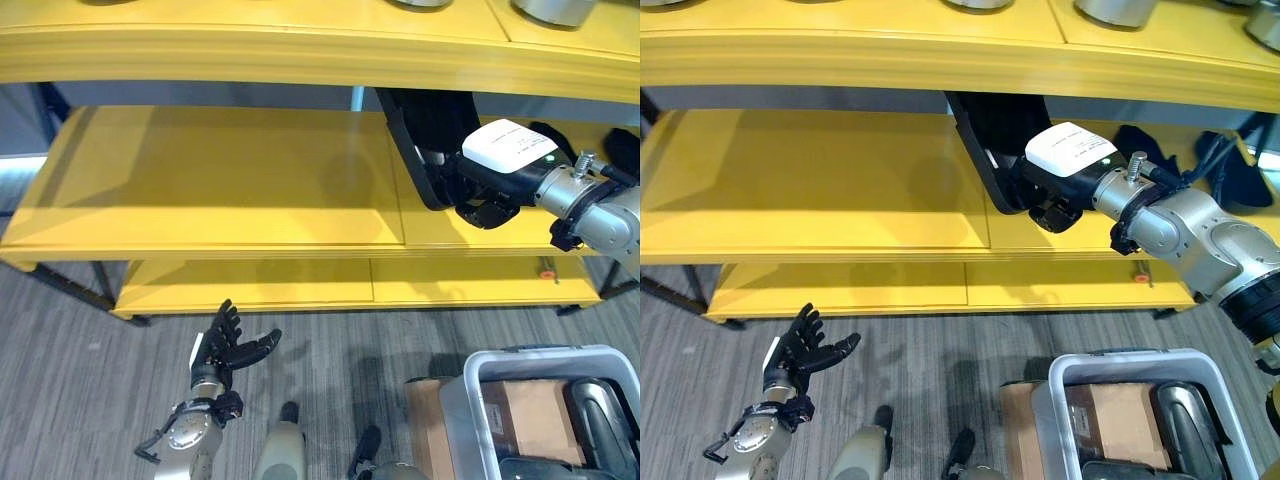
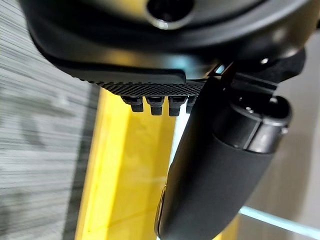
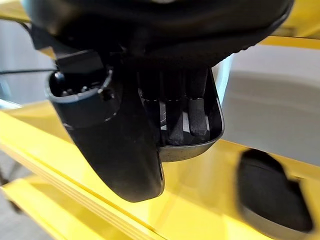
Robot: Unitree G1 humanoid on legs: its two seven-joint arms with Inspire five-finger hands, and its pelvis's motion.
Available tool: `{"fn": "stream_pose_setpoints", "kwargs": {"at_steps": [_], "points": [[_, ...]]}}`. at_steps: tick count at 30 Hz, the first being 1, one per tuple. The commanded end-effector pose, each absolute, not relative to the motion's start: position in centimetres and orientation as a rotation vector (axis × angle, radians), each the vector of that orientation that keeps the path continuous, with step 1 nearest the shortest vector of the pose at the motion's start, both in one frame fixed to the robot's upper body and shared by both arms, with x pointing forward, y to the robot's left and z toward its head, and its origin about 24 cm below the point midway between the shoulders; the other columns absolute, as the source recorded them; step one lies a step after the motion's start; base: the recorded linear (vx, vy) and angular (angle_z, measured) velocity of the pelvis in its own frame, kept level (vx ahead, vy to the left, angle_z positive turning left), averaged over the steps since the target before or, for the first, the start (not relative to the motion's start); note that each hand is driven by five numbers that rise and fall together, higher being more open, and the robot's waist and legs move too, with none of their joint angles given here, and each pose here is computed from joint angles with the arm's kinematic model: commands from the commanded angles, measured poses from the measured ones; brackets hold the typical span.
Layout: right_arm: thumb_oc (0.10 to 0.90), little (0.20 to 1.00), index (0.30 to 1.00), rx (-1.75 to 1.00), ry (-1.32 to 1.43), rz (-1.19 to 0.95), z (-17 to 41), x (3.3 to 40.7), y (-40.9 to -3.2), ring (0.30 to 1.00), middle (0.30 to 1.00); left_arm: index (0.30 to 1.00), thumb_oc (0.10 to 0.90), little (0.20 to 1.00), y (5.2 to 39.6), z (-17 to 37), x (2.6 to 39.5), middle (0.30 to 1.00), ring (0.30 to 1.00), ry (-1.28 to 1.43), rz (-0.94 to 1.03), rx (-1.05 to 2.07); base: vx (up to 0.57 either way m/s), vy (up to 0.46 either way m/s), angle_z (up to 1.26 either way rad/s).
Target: Move parts from the plastic box to the shelf.
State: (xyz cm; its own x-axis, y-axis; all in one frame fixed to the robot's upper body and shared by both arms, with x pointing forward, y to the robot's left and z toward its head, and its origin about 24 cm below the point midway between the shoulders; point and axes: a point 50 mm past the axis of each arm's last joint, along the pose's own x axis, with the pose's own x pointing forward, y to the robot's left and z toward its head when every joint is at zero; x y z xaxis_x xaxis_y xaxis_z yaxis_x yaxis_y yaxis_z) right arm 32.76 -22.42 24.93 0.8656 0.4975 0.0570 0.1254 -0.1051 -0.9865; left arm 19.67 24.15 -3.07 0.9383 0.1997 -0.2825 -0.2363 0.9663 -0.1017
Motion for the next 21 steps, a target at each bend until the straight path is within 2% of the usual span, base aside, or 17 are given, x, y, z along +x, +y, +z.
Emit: {"fn": "stream_pose_setpoints", "kwargs": {"at_steps": [1,21], "points": [[0.400,0.300,0.300,-1.566,-0.697,0.125,30.3,31.8,-22.4,0.300,0.300,1.000,0.900,1.000,23.9,0.4,21.1,1.000,1.000,0.094,0.139,-0.082,0.17,0.097,0.61],[0.400,0.300,0.300,-1.530,-0.603,0.094,27.7,32.5,-23.8,0.300,0.300,1.000,0.900,1.000,24.5,1.8,22.1,1.000,1.000,0.045,0.143,-0.022,0.12,0.119,-0.10]]}}
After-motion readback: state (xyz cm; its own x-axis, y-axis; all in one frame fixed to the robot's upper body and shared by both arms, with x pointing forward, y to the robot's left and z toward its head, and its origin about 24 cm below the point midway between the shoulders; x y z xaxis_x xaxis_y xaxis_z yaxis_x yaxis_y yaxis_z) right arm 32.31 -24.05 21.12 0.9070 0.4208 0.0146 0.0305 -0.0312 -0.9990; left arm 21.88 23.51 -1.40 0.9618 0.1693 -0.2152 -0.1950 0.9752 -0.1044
